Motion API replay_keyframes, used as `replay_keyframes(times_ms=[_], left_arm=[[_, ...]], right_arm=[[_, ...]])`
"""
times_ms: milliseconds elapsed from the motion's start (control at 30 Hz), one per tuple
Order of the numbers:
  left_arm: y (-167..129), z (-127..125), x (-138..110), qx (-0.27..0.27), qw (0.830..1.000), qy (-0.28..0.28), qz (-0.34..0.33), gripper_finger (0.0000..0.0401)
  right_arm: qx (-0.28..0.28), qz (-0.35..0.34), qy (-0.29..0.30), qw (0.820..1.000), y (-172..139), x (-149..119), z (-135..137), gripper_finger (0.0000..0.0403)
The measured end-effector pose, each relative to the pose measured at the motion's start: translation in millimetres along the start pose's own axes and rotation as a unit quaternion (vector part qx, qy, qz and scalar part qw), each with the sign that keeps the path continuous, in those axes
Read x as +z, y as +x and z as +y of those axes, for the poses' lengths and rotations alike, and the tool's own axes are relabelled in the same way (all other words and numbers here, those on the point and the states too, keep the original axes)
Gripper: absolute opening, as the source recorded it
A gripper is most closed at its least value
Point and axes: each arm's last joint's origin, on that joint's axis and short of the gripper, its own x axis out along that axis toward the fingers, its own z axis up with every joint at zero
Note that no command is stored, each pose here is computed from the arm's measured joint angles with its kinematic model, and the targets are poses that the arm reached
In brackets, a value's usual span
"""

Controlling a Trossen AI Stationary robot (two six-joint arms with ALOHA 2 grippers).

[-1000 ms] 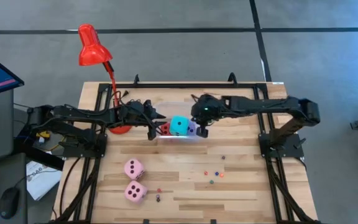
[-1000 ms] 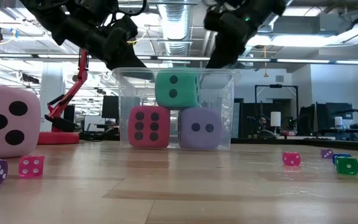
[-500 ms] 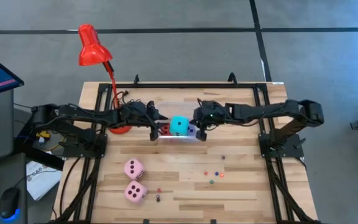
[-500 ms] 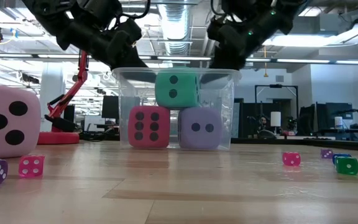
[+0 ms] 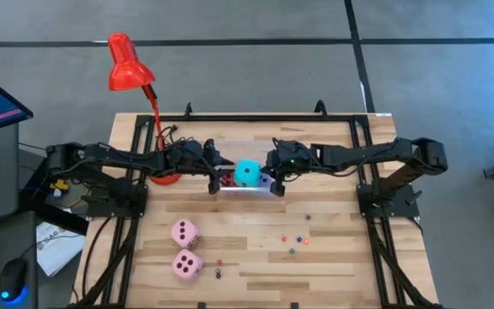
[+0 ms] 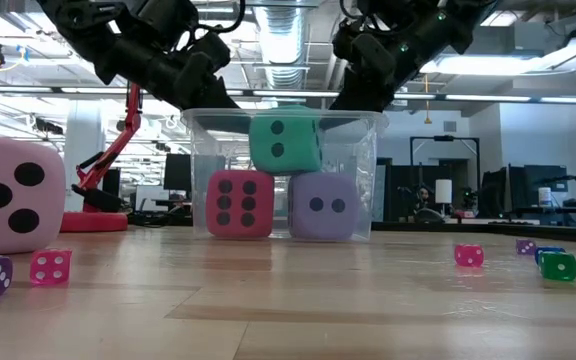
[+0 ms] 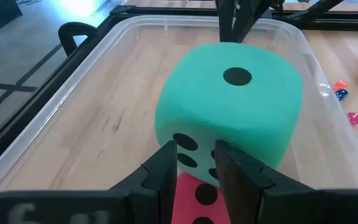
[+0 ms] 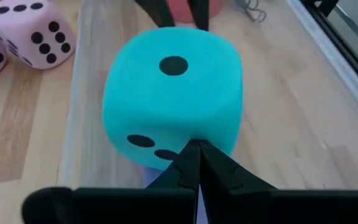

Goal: Pick & Place Dice
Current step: Put the large blue die into the transparent bin

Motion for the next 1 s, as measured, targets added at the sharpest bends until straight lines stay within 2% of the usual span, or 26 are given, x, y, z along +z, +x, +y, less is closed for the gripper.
replay_keyframes(times_ms=[333,567,733,833,1000], left_arm=[[-3.9,-3.4,3.6,-0.007,1.000,0.003,-0.010,0.0101],[-18.7,-9.4,16.5,-0.018,0.999,0.010,-0.046,0.0101],[-29.5,-12.2,18.9,-0.022,0.999,0.011,-0.039,0.0101],[-33.5,-13.3,17.6,-0.025,0.999,0.012,-0.026,0.0101],[-34.9,-13.4,16.9,-0.010,1.000,0.010,-0.016,0.0101]], right_arm=[[-0.003,-0.029,0.002,1.000,-0.2,5.6,-0.6,0.0000],[0.007,-0.052,0.003,0.999,-0.1,9.4,0.1,0.0000],[0.016,-0.076,0.001,0.997,-0.3,14.0,3.6,0.0000],[0.019,-0.089,-0.001,0.996,7.7,14.7,6.1,0.0000],[0.016,-0.043,-0.012,0.999,34.8,13.9,8.1,0.0000]])
